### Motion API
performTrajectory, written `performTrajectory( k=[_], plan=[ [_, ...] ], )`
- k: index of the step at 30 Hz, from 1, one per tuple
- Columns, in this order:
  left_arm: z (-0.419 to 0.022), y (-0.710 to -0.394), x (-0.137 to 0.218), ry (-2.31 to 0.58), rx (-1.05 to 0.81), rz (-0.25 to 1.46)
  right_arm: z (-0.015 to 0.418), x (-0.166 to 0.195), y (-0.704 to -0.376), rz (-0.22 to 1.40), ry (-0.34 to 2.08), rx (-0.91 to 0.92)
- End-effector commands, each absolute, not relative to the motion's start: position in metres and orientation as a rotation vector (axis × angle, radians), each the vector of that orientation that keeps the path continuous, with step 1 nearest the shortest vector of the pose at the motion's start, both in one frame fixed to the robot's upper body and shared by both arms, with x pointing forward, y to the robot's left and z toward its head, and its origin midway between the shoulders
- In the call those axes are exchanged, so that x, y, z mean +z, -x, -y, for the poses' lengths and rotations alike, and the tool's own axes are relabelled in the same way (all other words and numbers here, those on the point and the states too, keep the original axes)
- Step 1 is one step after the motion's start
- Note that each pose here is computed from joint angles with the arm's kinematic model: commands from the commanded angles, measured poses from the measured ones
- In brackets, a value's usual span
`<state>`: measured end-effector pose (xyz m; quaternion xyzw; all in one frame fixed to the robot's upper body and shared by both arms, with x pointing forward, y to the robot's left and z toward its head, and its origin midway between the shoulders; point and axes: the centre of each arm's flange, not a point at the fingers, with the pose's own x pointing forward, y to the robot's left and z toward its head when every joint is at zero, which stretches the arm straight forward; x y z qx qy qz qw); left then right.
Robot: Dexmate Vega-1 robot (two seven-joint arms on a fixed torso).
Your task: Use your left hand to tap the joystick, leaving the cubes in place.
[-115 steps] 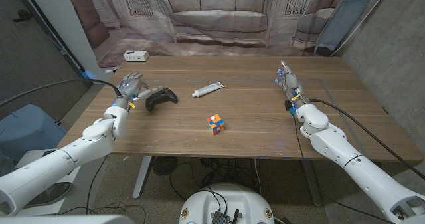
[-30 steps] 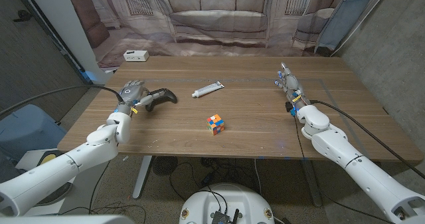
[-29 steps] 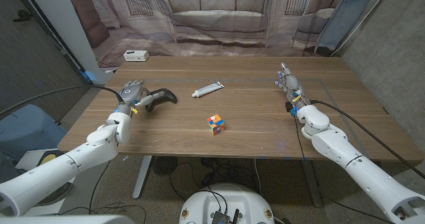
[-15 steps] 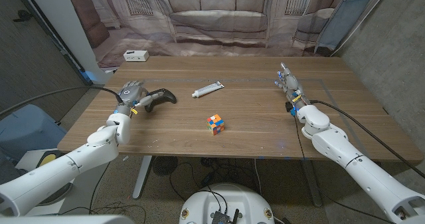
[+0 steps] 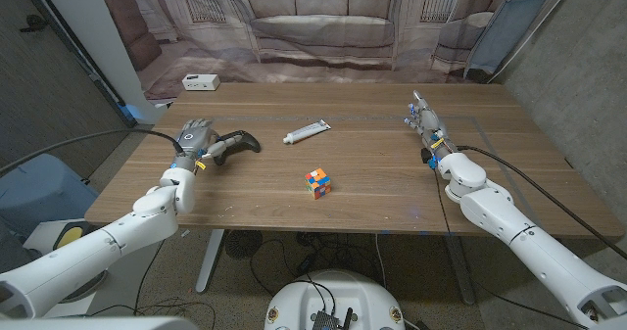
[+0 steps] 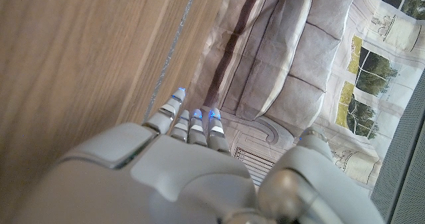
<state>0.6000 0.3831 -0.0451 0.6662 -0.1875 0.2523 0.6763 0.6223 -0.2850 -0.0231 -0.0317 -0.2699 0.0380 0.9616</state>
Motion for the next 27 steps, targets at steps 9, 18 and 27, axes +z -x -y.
performTrajectory(
  k=[9,18,27],
  plan=[
    [-0.3777,-0.6090,-0.0531,-1.506,0.547,0.389,0.2889,-0.0240,-0.6265,0.535,0.068,0.077],
    [-0.3771,-0.6089,-0.0559,-1.508,0.540,0.386,0.2887,-0.0227,-0.6280,0.536,0.069,0.080],
    [-0.3760,-0.6099,-0.0580,-1.512,0.549,0.381,0.2887,-0.0216,-0.6273,0.535,0.069,0.077]
  ],
)
